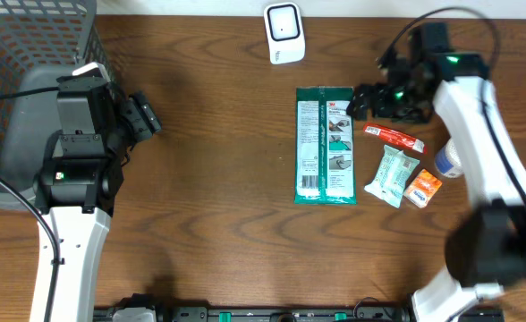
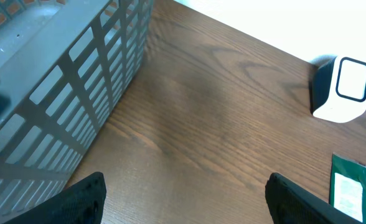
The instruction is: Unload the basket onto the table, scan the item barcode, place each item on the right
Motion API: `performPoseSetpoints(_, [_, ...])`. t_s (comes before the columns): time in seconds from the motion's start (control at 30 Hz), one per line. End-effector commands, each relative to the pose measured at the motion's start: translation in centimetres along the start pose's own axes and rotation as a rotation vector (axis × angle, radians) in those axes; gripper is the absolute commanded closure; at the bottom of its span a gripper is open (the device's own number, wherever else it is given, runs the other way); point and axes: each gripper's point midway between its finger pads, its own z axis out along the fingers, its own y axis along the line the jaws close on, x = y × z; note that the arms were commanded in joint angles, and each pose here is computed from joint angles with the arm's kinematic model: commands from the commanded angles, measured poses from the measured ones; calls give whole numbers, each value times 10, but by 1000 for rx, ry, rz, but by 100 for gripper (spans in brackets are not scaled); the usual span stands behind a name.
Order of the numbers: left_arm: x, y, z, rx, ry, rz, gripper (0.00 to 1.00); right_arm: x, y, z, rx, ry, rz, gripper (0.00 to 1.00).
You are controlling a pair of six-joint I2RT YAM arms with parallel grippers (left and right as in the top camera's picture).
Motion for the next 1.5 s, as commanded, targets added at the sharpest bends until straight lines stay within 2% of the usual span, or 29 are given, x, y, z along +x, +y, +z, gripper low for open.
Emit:
performPoseSetpoints(0.0, [-5,3,-1,-17,-14,5,18,-9,26,-105,32,-282,-72,1])
performPoseSetpoints(0.2, [-5,3,-1,-17,-14,5,18,31,51,-223,60,-601,-194,1])
performPoseSetpoints(0.33, [-5,3,-1,-18,-14,5,18,77,50,-267,104,-756,-211,1])
performPoseSetpoints(0.43, [-5,3,-1,-17,-14,4,17,115,47,-281,115,-852,-221,1])
performPoseSetpoints(0.57, [-5,3,-1,-18,-14,5,17,159,40,-271,105,-953,-240,1])
performPoseSetpoints(0.73, [-5,3,-1,-17,-14,4,17,183,27,-238,101,-1029,-253,1])
performPoseSetpoints(1.07, [-5,3,-1,-17,-14,5,17,160,19,-206,74,-1315,-306,1])
performPoseSetpoints(1.23, [-5,3,-1,-17,-14,4,17,138,17,-200,67,-1530,-346,1])
performPoseSetpoints(1.47, [-5,3,-1,-17,-14,5,18,134,3,-184,101,-1605,-341,1])
